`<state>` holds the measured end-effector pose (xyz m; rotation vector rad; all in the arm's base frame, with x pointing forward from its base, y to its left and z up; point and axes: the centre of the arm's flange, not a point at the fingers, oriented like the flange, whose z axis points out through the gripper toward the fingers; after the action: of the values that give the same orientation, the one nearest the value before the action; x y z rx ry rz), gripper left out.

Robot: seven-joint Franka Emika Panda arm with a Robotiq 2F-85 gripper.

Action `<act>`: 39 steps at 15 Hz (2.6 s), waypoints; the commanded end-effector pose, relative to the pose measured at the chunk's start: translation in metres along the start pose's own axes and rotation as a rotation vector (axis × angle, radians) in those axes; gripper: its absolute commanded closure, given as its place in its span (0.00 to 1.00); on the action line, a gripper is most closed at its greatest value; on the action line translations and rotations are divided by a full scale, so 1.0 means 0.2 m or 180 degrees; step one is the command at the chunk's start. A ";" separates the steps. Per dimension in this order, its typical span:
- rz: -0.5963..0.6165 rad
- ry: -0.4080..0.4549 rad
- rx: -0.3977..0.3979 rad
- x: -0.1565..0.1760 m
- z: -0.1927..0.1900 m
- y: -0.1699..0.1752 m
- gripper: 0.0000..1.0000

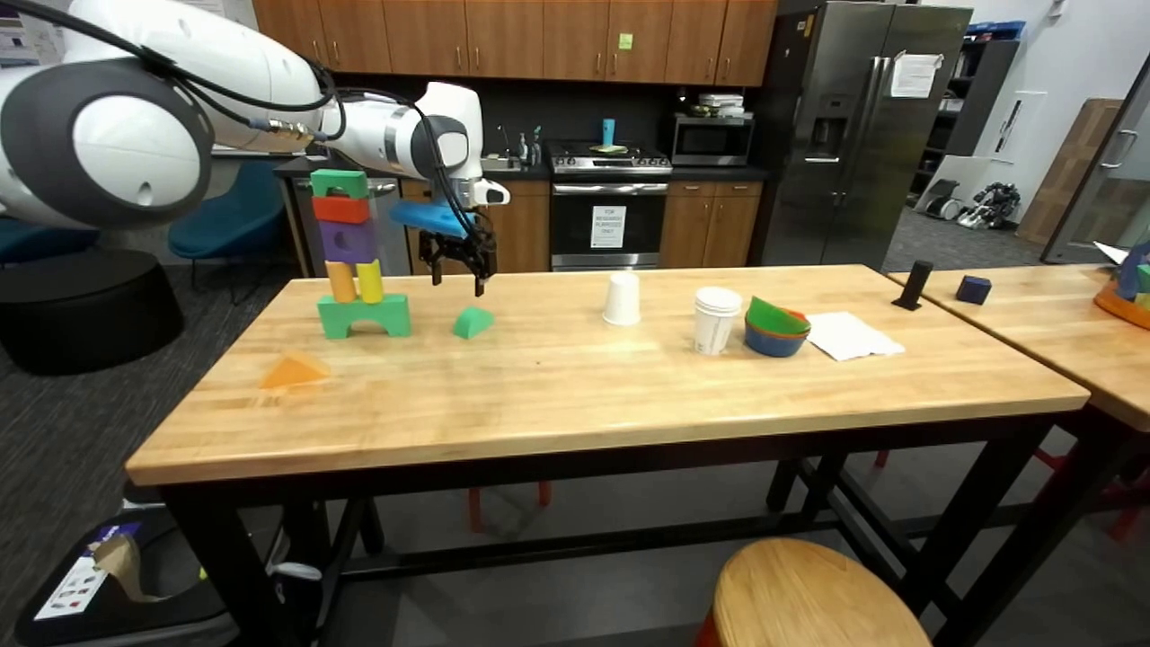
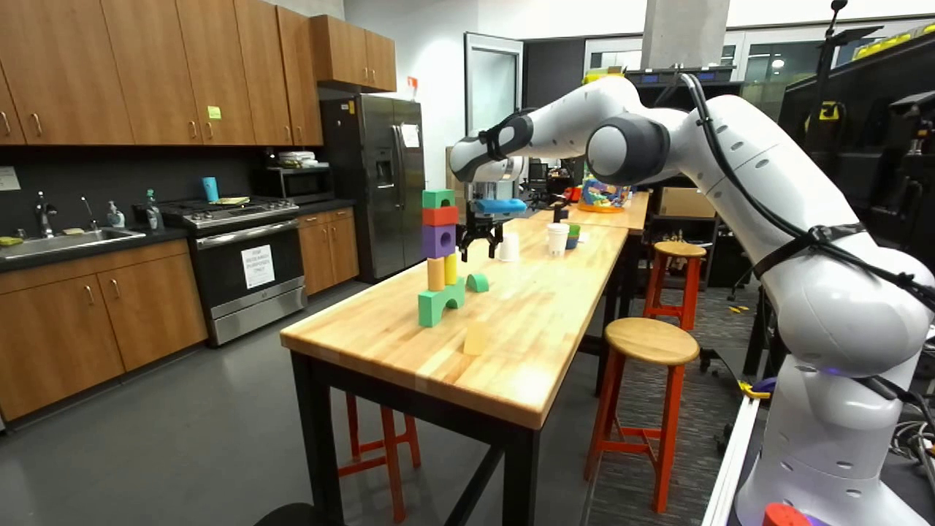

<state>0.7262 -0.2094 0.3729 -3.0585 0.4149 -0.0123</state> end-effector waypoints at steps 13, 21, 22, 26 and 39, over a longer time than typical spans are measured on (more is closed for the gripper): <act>0.0135 -0.0046 0.0008 0.09 0.04 0.08 0.00; 0.0179 -0.0058 0.0055 0.10 0.07 0.09 0.00; 0.0186 -0.0060 0.0058 0.09 0.09 0.09 0.00; 0.0204 -0.0090 0.0076 0.09 0.12 0.11 0.00; 0.0202 -0.0155 0.0100 0.09 0.19 0.10 0.00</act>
<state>0.7330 -0.2287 0.3331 -3.0366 0.4800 0.0486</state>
